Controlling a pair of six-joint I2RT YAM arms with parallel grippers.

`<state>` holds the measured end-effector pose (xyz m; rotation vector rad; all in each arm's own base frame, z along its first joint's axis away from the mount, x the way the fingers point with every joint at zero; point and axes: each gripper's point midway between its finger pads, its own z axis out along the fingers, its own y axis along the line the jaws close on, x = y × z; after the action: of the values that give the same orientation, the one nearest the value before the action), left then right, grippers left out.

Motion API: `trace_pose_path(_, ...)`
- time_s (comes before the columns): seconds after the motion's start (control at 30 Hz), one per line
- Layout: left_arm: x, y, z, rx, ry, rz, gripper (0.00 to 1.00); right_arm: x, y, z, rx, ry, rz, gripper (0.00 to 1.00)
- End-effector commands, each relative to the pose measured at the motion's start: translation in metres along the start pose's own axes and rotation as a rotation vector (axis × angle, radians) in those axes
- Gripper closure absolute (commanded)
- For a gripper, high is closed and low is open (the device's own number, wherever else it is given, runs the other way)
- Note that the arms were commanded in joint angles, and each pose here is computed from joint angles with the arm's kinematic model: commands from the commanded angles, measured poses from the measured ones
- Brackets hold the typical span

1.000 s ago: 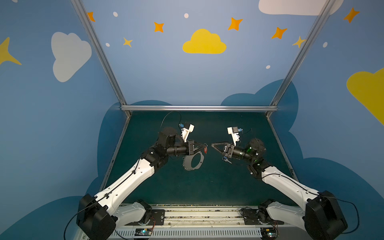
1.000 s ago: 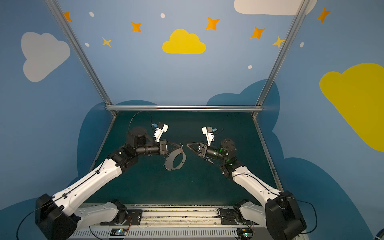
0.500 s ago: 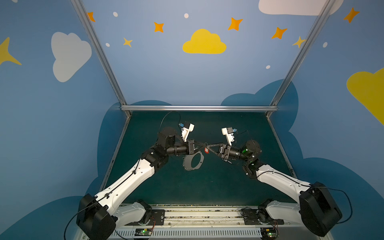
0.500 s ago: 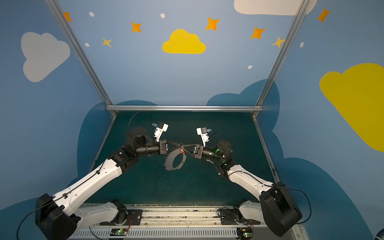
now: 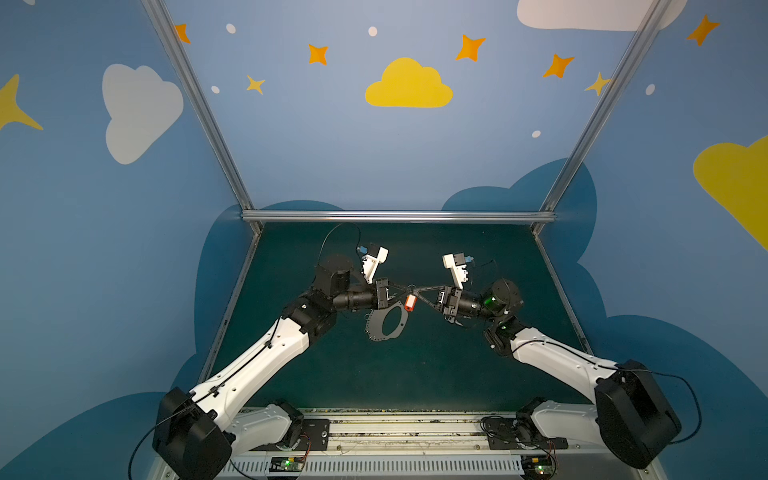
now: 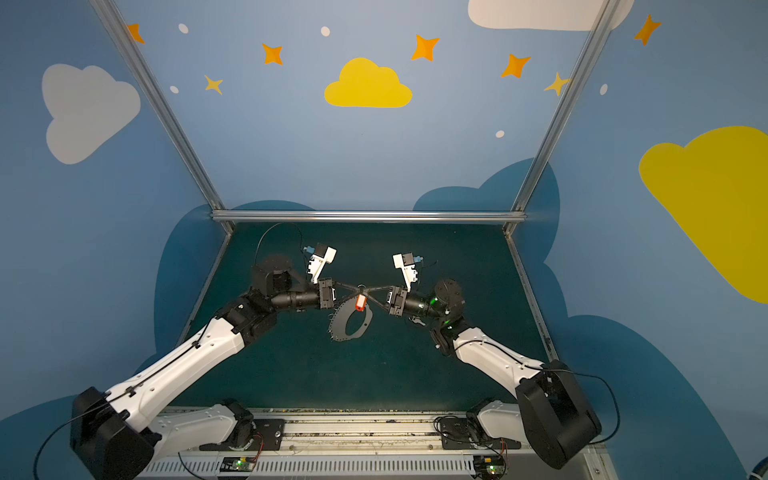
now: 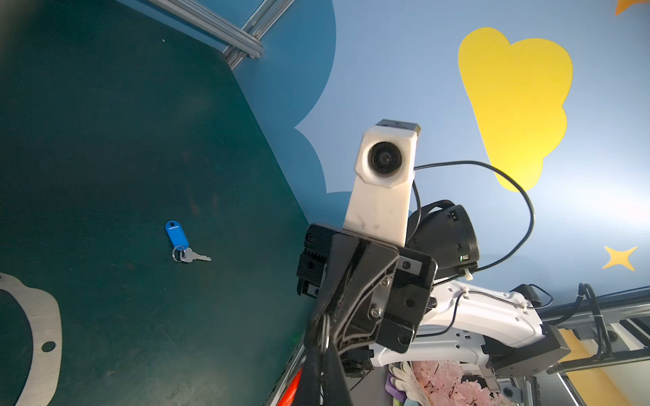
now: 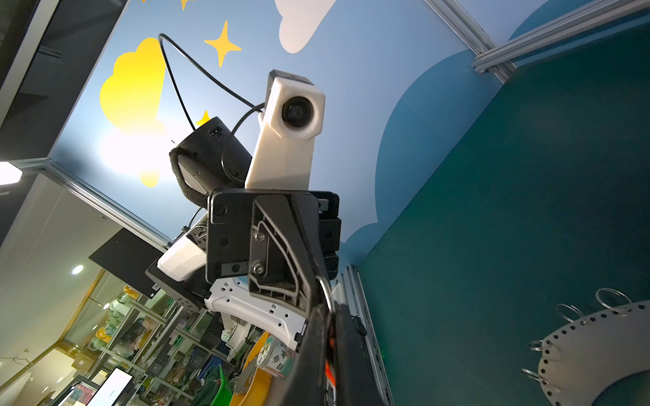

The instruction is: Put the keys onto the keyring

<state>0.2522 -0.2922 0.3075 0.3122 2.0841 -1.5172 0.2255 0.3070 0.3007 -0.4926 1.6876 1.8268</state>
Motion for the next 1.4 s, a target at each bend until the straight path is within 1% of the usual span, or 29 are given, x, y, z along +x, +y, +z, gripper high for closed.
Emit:
trace_pose_path(0.0,-0.002,-0.010,-0.004,0.023,-0.010,0.017,0.96,-0.002,0.018,0.005,-0.064,0.023,-0.064,1.00)
trace_pose_path(0.17,-0.004,-0.011,-0.005,0.018,-0.014,0.024,0.95,0.003,0.011,0.006,-0.049,0.046,-0.044,1.00)
trace_pose_path(0.2,-0.004,-0.011,-0.006,0.012,-0.017,0.023,0.89,0.003,0.009,0.006,-0.038,0.042,-0.038,1.00)
trace_pose_path(0.23,-0.005,-0.009,-0.006,0.003,-0.022,0.019,0.86,0.003,0.008,0.005,-0.033,0.039,-0.037,1.00)
trace_pose_path(0.27,-0.006,-0.009,-0.008,-0.001,-0.030,0.019,0.85,0.002,0.006,0.004,-0.026,0.032,-0.033,1.00)
trace_pose_path(0.4,-0.007,-0.005,-0.015,-0.026,-0.065,0.012,0.77,0.001,0.006,0.002,-0.020,0.017,-0.028,1.00)
trace_pose_path(0.53,-0.009,0.002,-0.028,-0.056,-0.114,-0.005,0.72,-0.001,0.004,0.000,-0.009,0.001,-0.027,1.00)
trace_pose_path(0.73,-0.008,0.023,-0.040,-0.116,-0.153,-0.053,0.70,-0.003,0.000,-0.003,0.018,-0.019,-0.015,1.00)
trace_pose_path(1.0,-0.003,0.046,-0.044,-0.164,-0.169,-0.118,0.63,-0.001,0.000,-0.003,0.003,-0.012,-0.029,1.00)
trace_pose_path(1.1,0.001,0.059,-0.047,-0.218,-0.177,-0.138,0.59,0.002,-0.013,-0.004,0.061,-0.007,-0.026,1.00)
trace_pose_path(1.17,0.005,0.079,-0.051,-0.307,-0.192,-0.178,0.56,0.004,-0.026,-0.006,0.128,-0.013,-0.027,1.00)
trace_pose_path(1.23,0.012,0.102,-0.055,-0.402,-0.198,-0.229,0.55,0.009,-0.045,-0.011,0.241,-0.009,-0.036,1.00)
trace_pose_path(1.27,0.015,0.110,-0.057,-0.423,-0.198,-0.252,0.54,0.011,-0.052,-0.014,0.284,-0.009,-0.057,1.00)
trace_pose_path(1.37,0.027,0.124,-0.052,-0.416,-0.191,-0.307,0.53,0.015,-0.065,-0.022,0.368,-0.012,-0.076,1.00)
